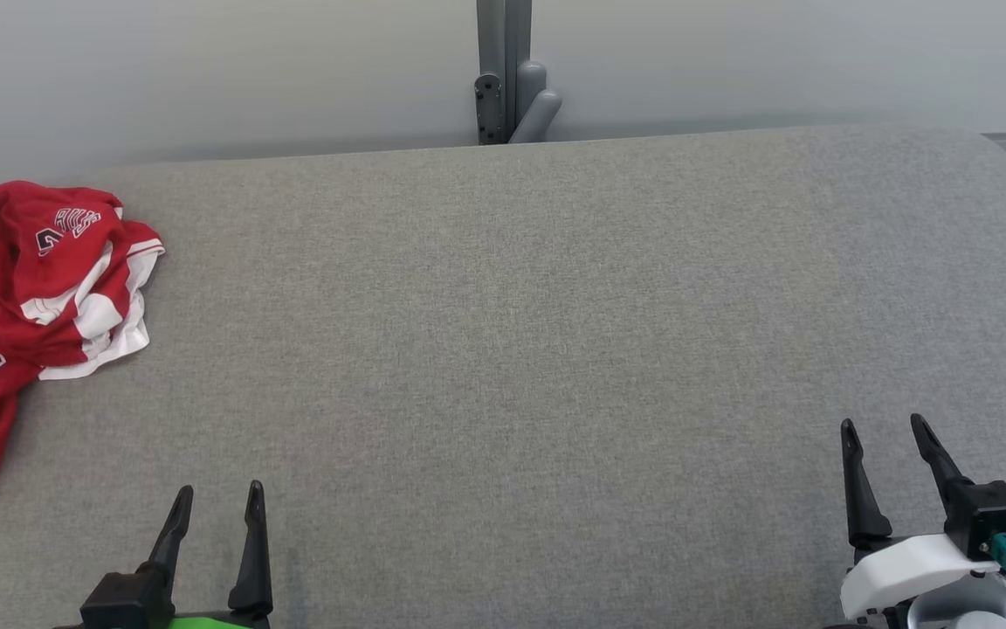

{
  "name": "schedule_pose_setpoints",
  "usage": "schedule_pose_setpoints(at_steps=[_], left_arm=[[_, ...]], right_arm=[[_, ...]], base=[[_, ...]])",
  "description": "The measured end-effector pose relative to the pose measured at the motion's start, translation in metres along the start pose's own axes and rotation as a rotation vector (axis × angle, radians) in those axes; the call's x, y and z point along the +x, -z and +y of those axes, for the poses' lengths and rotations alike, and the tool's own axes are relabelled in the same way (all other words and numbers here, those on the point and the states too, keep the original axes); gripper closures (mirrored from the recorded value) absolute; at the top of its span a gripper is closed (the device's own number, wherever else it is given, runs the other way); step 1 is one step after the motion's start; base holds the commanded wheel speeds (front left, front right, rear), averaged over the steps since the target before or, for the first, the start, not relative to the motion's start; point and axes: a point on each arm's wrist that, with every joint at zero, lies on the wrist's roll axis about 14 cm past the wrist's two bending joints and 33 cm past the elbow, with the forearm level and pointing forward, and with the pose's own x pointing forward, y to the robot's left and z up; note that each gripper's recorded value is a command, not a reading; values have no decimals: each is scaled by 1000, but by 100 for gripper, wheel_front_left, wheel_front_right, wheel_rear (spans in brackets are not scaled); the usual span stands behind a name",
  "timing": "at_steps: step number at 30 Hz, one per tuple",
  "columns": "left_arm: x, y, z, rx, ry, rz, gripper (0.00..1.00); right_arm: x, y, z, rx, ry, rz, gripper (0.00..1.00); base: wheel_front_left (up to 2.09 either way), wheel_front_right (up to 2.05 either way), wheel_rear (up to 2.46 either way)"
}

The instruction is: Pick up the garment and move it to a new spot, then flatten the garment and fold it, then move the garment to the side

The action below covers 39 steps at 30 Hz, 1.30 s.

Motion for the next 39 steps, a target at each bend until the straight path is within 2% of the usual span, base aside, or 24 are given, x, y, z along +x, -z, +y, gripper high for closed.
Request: schedule_pose_setpoints(at_steps=[9,33,39], left_arm=[[-1,2,-5,21,18,-2,0],[-3,-1,5,-16,-20,-16,0],[-10,-2,14,-22,-53,-22,0]], right_arm=[[-3,5,1,-49,-3,17,0],[-2,3,7,-44,-20,11,0],[2,5,22,-43,-68,16,0]], base=[[0,0,0],[0,0,0],[0,0,0]])
